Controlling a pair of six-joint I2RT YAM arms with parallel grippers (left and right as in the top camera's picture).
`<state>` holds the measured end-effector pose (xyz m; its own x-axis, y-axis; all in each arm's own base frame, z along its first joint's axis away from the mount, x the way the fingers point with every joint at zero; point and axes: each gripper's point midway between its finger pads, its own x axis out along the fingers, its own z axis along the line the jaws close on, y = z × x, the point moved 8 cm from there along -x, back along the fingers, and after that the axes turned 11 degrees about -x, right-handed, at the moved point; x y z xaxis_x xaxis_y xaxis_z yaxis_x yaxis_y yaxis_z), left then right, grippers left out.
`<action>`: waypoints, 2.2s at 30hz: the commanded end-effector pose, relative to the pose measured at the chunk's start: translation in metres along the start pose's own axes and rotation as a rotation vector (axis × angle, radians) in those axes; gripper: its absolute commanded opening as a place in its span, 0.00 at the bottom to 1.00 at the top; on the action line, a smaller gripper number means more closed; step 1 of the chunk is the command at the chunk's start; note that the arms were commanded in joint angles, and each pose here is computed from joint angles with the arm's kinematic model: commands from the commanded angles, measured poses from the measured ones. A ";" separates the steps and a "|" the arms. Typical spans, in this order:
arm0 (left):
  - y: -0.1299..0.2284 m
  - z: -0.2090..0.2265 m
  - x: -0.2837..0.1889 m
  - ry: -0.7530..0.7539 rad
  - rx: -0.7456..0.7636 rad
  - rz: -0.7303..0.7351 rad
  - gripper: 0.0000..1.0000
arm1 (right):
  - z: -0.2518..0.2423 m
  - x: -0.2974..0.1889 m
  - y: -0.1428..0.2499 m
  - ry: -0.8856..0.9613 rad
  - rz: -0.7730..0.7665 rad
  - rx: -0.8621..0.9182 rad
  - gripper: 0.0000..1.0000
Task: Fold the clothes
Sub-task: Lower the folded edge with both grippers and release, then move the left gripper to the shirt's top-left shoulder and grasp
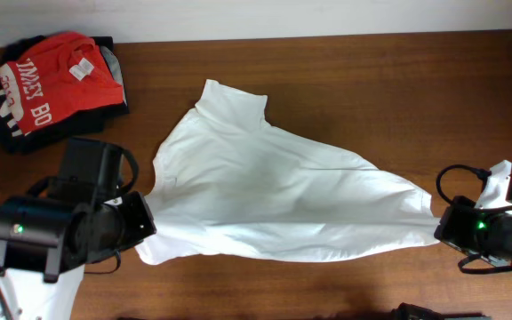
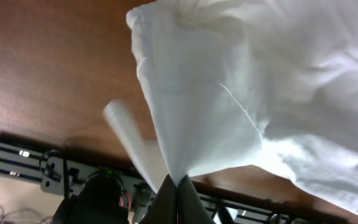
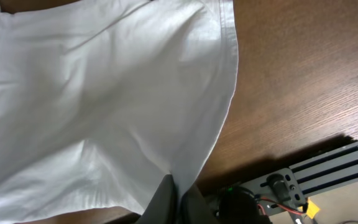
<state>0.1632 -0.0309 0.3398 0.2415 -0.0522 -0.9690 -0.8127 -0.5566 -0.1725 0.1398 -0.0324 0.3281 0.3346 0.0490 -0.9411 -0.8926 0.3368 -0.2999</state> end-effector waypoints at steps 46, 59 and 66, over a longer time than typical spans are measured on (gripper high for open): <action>-0.129 -0.093 0.207 -0.102 -0.074 -0.217 0.45 | -0.044 0.166 -0.022 0.267 0.188 0.387 0.09; -0.161 -0.157 0.161 0.263 0.307 -0.320 0.99 | -0.026 0.138 -0.072 0.094 -0.001 0.151 0.99; -0.185 -0.199 0.132 0.371 0.557 -0.329 0.99 | -0.008 0.128 -0.085 -0.084 -0.045 0.025 0.99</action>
<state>0.4313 -0.0860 0.2742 0.6220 -0.1827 -0.7614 -0.7789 -0.2440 -0.5778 0.2510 -0.0700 0.2249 0.3652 0.0391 -0.9301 -0.8490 0.4239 -0.3155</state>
